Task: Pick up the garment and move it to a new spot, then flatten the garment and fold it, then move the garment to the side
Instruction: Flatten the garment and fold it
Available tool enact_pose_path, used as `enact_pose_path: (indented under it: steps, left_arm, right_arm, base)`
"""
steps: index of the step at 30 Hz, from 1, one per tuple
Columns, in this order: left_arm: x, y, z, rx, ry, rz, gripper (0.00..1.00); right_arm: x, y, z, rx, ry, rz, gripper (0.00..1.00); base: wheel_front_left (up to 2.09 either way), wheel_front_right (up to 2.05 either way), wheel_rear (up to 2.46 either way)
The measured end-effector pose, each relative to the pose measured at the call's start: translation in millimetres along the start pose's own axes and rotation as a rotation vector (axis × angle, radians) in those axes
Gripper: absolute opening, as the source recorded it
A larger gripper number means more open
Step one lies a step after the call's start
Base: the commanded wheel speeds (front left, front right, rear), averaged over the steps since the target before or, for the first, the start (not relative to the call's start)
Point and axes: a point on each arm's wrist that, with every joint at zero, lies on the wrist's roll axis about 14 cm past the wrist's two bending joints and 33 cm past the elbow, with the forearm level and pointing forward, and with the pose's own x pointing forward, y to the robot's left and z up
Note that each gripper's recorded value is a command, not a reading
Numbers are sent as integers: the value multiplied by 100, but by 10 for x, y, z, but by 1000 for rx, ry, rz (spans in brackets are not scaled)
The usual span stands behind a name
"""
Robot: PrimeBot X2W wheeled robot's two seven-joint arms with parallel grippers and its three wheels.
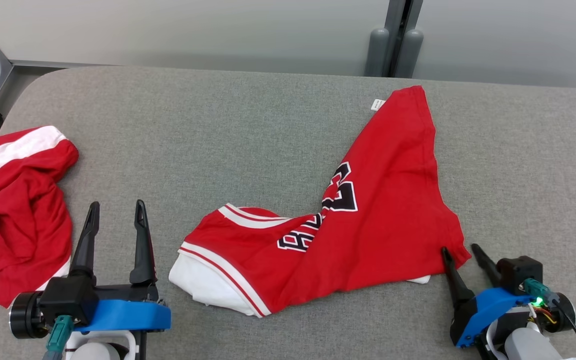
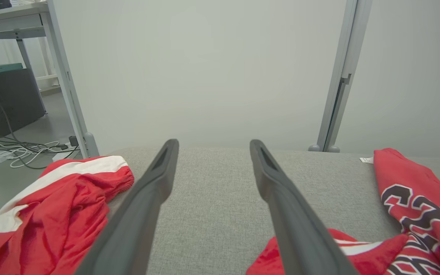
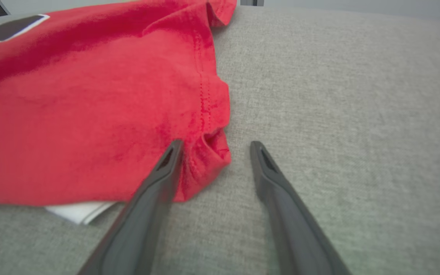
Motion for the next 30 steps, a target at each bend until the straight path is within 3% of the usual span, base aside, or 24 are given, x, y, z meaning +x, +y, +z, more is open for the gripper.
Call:
enact_pose_path:
  steps: [1, 6, 12, 17, 30]
  left_arm:
    - [2, -3, 8, 0, -3, 0, 100]
    - [0, -21, 36, -2, -11, -2, 100]
    - [7, -66, 58, -8, -18, -14, 100]
    - [-24, -101, 87, -14, -26, -22, 100]
    - [-10, -413, 37, -36, -14, -111, 100]
  right_arm:
    - [6, 12, 10, 3, -4, 2, 0]
    - [2, 27, 91, 8, -28, 5, 0]
    - [136, -140, 643, -20, -158, -21, 0]
    - [86, -257, 836, -25, -207, -45, 0]
    - [-764, -619, 498, 132, -233, -190, 0]
  base:
    - [0, 0, 0]
    - [0, 0, 0]
    - [0, 0, 0]
    - [0, 0, 0]
    - [0, 0, 0]
